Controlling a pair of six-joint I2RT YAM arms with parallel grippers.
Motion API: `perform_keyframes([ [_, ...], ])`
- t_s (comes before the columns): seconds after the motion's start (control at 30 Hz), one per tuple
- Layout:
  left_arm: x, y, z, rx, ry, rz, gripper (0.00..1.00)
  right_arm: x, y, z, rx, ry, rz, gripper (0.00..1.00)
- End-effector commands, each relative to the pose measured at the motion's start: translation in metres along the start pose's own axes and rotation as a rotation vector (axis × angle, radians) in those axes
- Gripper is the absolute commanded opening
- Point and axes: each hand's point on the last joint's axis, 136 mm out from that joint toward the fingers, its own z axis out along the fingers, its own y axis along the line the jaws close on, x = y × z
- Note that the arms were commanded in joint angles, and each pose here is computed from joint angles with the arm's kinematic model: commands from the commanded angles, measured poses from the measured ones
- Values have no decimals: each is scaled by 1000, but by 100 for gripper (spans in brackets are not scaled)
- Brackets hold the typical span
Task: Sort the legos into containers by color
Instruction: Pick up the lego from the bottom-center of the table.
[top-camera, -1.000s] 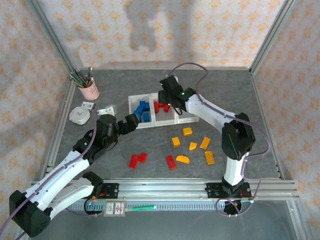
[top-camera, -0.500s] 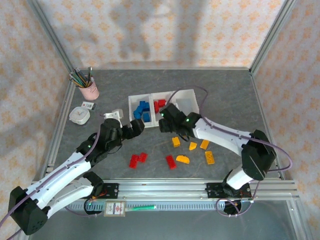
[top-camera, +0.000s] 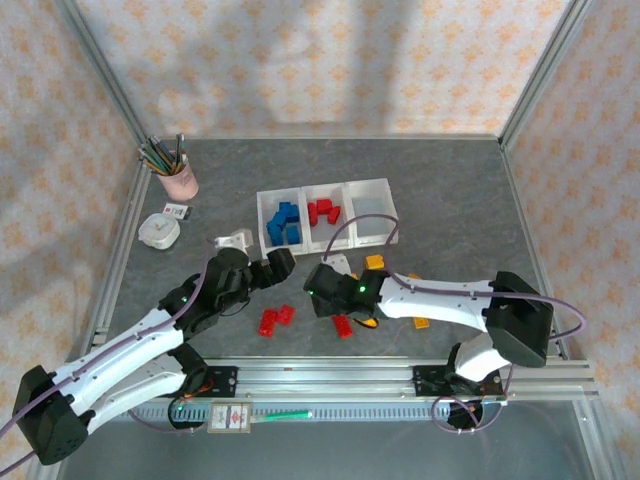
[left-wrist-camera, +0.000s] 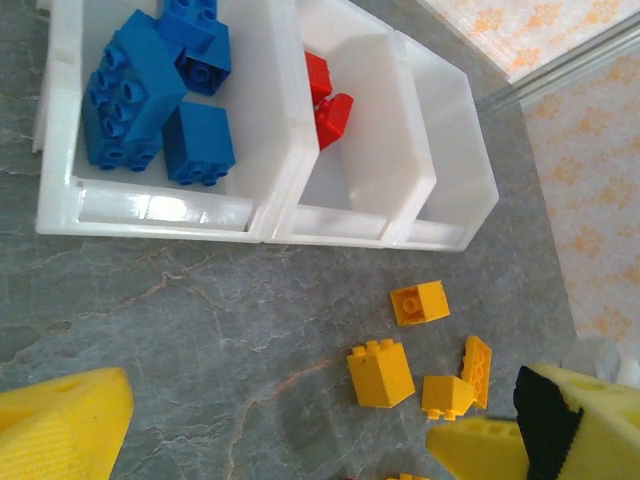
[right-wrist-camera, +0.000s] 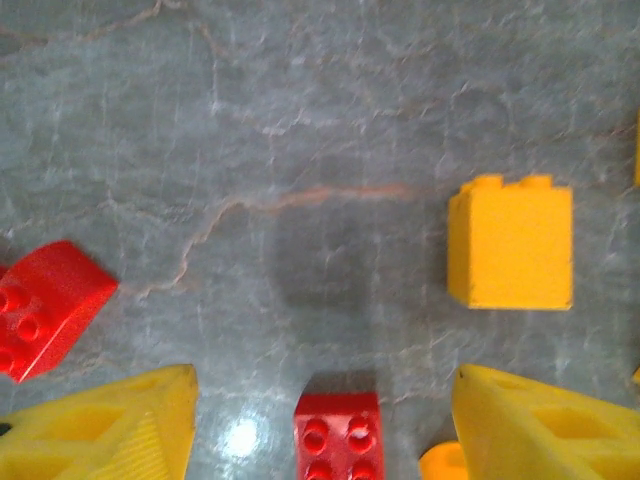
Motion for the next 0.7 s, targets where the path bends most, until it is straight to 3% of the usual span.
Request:
perform_keyframes([
  [0.0,-3,7,-4,-21,-35,-24,99,17,-17,6,88,20,17,67],
  [0.67,-8,18,-11,-75,-60,-6,99,50,-12,42,139,125,-81,49],
])
